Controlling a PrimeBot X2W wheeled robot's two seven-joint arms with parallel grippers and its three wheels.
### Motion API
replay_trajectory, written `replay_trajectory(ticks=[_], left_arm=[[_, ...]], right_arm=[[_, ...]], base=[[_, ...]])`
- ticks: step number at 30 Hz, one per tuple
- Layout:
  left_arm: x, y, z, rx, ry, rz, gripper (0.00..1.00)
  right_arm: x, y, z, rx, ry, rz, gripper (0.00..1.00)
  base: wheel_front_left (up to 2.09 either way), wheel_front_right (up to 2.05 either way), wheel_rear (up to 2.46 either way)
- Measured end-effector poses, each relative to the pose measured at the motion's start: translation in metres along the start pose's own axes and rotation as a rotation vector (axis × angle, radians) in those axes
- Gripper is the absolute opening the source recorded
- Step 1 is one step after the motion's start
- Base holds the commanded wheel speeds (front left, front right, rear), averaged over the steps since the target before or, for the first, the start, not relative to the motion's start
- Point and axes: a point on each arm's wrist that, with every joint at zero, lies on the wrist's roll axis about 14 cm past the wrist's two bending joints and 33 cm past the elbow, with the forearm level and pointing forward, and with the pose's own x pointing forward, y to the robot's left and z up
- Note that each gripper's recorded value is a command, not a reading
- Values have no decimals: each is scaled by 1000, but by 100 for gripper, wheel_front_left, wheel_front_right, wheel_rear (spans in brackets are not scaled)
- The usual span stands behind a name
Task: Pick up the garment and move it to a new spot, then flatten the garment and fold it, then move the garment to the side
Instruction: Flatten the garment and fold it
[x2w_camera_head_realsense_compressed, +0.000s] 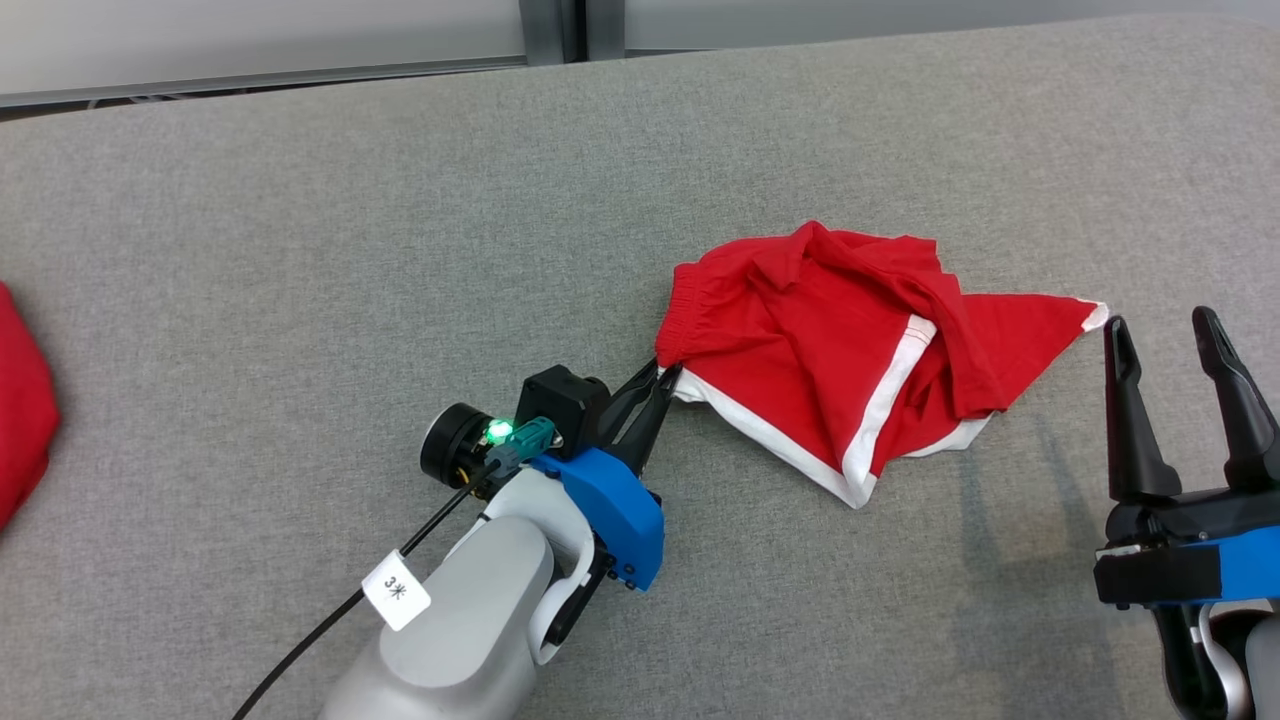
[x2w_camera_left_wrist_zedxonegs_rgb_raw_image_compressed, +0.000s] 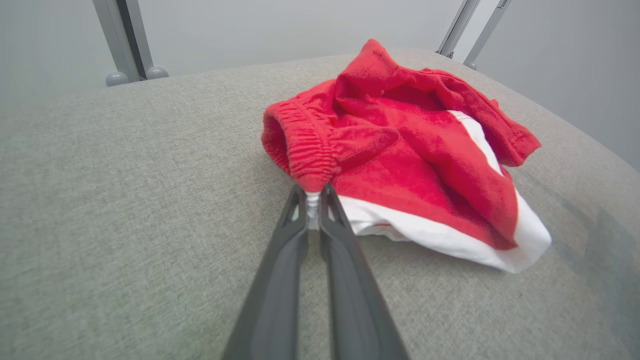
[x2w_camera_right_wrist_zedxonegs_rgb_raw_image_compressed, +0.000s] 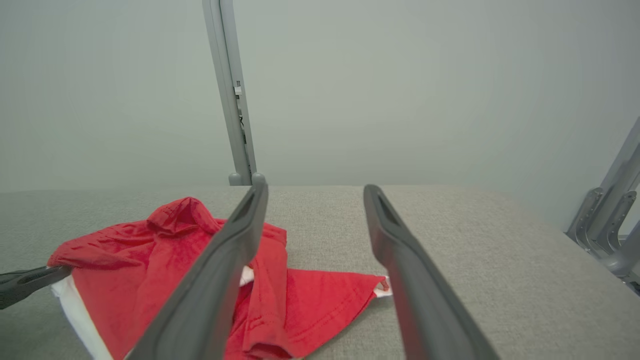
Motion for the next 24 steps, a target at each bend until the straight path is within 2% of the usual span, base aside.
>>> replay_trajectory(ticks=[13, 15, 19, 24], left_arm=[[0, 1, -5, -3, 13, 2, 0], [1, 1, -6, -4, 14, 2, 0], [2, 1, -8, -11, 19, 1, 0], [4, 3, -9, -15, 21, 2, 0]], right_arm=[[0, 12, -4, 18, 40, 28, 100], [0, 21, -13, 21, 100, 66, 100], [-4, 42, -45, 33, 313, 161, 100], [-1, 58, -58, 38, 433, 246, 100]], base=[[0, 0, 0], [0, 0, 0], [0, 0, 0], [0, 0, 0]])
